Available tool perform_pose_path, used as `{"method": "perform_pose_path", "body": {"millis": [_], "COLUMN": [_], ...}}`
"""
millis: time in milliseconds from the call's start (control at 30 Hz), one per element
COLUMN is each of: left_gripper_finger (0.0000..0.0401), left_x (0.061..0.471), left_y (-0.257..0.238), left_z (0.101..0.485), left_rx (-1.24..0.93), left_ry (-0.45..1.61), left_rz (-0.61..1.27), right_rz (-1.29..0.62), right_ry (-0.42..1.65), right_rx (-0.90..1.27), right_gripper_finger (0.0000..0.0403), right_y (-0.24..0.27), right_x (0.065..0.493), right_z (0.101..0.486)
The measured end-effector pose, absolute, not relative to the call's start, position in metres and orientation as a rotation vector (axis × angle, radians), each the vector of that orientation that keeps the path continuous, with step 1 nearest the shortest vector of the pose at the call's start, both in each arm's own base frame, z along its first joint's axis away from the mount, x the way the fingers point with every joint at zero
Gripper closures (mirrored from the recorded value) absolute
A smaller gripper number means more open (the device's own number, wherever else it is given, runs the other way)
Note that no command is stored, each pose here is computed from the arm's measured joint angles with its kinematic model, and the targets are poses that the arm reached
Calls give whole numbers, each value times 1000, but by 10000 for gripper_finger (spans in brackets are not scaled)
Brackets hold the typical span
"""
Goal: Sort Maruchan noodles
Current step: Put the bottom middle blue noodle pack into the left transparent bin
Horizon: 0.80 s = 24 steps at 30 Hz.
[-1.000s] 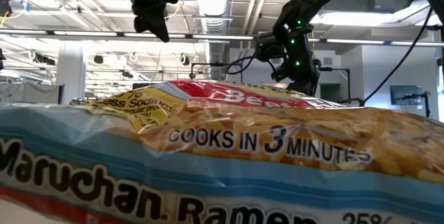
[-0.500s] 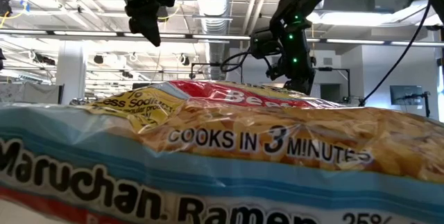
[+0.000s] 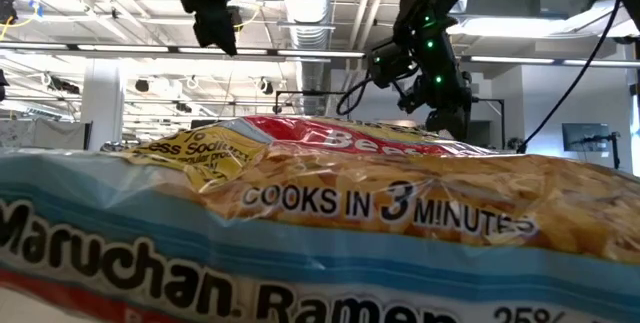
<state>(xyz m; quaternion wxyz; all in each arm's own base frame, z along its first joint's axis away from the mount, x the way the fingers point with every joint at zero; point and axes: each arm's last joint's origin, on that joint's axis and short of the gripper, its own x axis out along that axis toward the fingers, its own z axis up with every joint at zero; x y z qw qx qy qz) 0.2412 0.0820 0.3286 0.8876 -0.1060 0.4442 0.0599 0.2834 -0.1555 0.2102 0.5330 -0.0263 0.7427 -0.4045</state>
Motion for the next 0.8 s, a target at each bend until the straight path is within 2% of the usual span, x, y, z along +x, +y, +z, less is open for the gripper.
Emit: {"method": "perform_pose_path", "body": {"millis": [233, 667, 800], "left_gripper_finger": [275, 275, 260], "left_x": [250, 262, 267], "left_y": [54, 18, 14], "left_z": [329, 335, 336], "left_rx": [-175, -126, -124], "left_ry": [919, 847, 809], "left_rz": [23, -97, -114], "right_rz": [-993, -1038, -1021], "right_ry": [1693, 1368, 1304], "right_rx": [-49, 19, 24], "right_gripper_finger": [209, 209, 209], "right_y": [-138, -90, -78], "right_x": [275, 251, 245], "right_z": [239, 302, 313]}}
